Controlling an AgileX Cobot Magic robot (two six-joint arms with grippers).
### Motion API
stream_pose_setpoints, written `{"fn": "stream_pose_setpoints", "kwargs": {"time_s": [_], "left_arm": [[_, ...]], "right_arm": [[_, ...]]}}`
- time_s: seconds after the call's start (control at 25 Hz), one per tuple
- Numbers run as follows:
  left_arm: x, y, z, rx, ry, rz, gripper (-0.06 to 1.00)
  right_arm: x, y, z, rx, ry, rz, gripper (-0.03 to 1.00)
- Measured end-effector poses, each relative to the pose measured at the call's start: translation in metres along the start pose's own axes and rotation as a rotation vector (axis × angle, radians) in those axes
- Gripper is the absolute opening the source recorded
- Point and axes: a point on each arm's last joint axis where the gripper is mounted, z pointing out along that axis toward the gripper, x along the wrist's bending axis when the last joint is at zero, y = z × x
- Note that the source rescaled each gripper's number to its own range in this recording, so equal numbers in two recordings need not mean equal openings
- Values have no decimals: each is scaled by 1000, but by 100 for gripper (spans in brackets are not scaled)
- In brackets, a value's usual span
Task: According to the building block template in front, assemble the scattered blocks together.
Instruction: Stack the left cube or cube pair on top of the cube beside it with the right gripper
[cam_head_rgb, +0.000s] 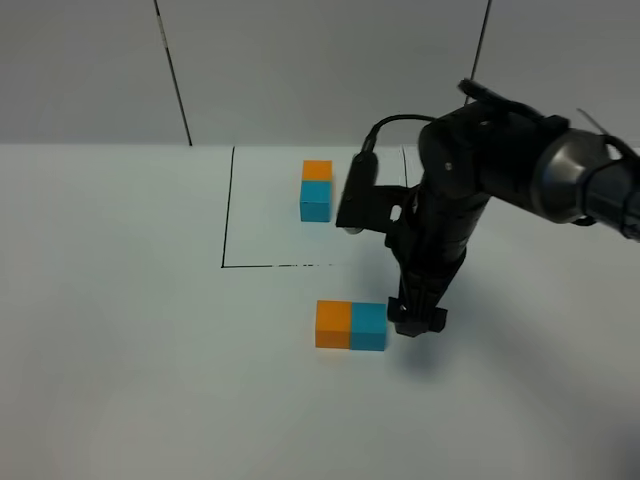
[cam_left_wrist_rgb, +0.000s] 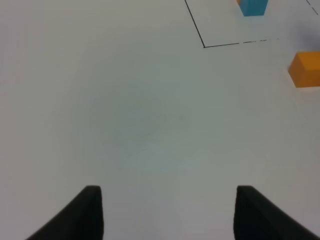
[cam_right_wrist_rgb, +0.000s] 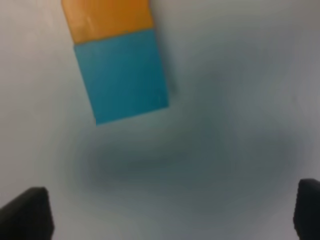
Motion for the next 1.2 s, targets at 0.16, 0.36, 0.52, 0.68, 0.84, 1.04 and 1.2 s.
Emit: {"fn": "stream_pose_setpoints", "kwargs": {"time_s": [0.16, 0.36, 0.52, 0.68, 0.84, 1.04, 1.2], "left_arm": [[0, 0, 0, 0, 0, 0, 23], [0, 0, 0, 0, 0, 0, 23], [0, 0, 0, 0, 0, 0, 23], [0, 0, 0, 0, 0, 0, 23], [0, 0, 0, 0, 0, 0, 23], [0, 0, 0, 0, 0, 0, 23], [0, 0, 0, 0, 0, 0, 23]], "right_arm": [[9, 11, 19, 26, 41, -95, 90], [17, 28, 25, 9, 35, -173, 88], [18, 41, 35, -1, 32, -195, 86], [21, 50, 49, -3, 53, -199, 84], [23, 53, 62, -2, 77, -195, 80], [25, 54, 71, 0, 93, -189, 79], [27, 54, 79, 6, 108, -185, 79]]}}
